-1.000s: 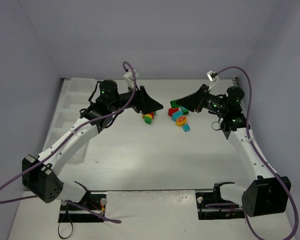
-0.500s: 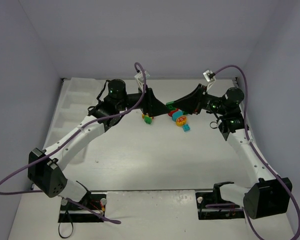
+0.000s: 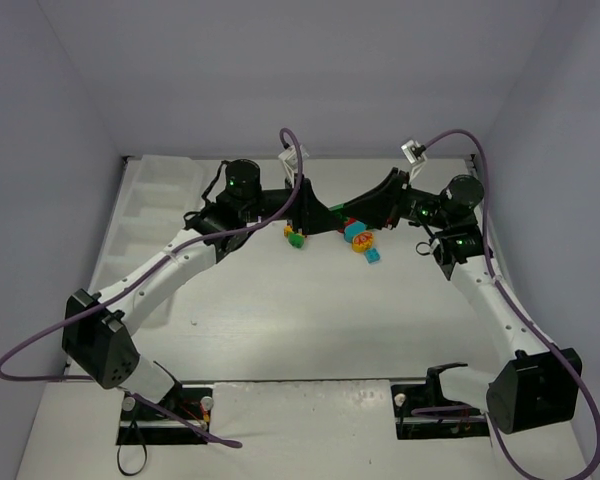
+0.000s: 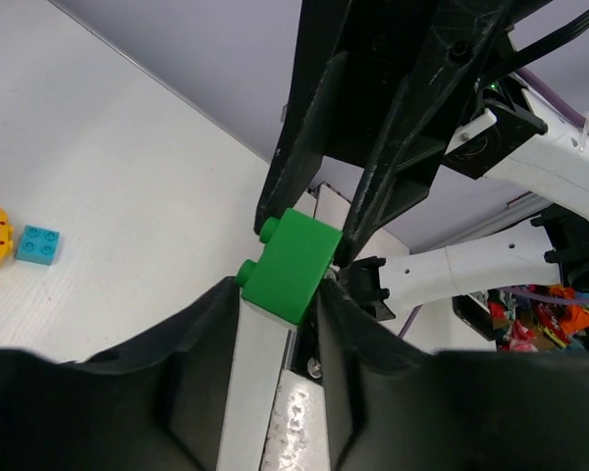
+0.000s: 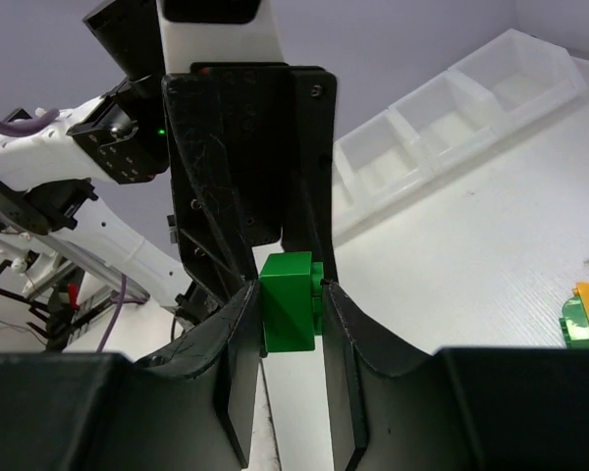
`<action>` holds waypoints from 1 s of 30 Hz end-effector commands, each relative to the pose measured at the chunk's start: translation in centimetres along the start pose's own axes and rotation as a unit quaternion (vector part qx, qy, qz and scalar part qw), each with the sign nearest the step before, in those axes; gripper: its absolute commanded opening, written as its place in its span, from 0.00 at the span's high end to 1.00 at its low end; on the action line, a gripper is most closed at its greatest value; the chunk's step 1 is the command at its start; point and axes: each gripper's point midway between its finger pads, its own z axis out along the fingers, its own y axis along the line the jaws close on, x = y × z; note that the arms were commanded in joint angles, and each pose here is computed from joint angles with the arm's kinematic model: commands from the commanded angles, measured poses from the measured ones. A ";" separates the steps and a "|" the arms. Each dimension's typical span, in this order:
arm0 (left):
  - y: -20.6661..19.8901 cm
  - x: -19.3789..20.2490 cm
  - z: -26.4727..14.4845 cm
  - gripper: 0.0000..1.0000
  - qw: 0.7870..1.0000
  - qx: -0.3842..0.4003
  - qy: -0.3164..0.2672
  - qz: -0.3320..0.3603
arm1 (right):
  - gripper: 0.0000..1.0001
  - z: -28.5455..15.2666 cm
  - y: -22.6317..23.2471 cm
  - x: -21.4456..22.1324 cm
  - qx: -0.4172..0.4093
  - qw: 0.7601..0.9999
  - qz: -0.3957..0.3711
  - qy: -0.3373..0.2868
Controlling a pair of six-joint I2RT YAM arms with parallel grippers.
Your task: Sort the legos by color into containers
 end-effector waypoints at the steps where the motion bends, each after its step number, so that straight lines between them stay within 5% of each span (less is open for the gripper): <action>1: -3.5 -3.7 -0.5 0.74 0.996 0.039 -0.046 0.071 | 1.00 0.2 1.5 -0.9 -0.032 0.998 -0.047 -0.007; 4: -3.5 -3.8 -0.7 0.89 0.995 0.034 -0.050 0.074 | 0.99 0.1 1.2 -0.6 -0.028 0.998 -0.048 -0.005; 7: -3.0 -3.8 -0.9 0.96 0.995 0.019 -0.053 0.080 | 0.85 0.2 0.7 -0.3 -0.020 0.999 -0.045 0.000; 8: -2.9 -3.7 -1.0 0.99 0.995 0.016 -0.052 0.080 | 0.72 0.1 0.4 -0.1 -0.012 0.999 -0.039 0.001; 11: -1.7 -3.0 -1.4 1.00 0.996 -0.003 -0.040 0.077 | 0.50 0.1 -0.9 -0.3 0.022 0.999 -0.043 0.002; 14: 0.0 -2.7 -2.2 1.00 0.996 -0.033 -0.037 0.072 | 0.39 -0.1 -2.5 -1.1 0.064 0.997 -0.049 -0.005; 20: 8.1 -3.0 -8.2 1.00 0.974 -0.215 -0.034 0.056 | 0.28 -2.8 -7.4 -3.2 0.181 0.982 -0.037 -0.043; 23: 14.4 -4.9 -14.0 1.00 0.923 -0.378 -0.048 0.046 | 0.27 -4.0 -9.1 -3.5 0.233 0.971 -0.037 -0.048; 25: 19.9 -6.3 -21.4 1.00 0.834 -0.547 -0.063 0.028 | 0.27 -4.5 -10.0 -2.9 0.257 0.965 -0.037 -0.044; 26: 20.2 -6.9 -21.2 1.00 0.834 -0.547 -0.065 0.029 | 0.27 -4.5 -10.0 -2.7 0.257 0.965 -0.036 -0.042; 30: 25.6 -8.6 -28.2 1.00 0.737 -0.671 -0.079 0.001 | 0.27 -4.8 -10.4 -1.5 0.265 0.963 -0.024 -0.033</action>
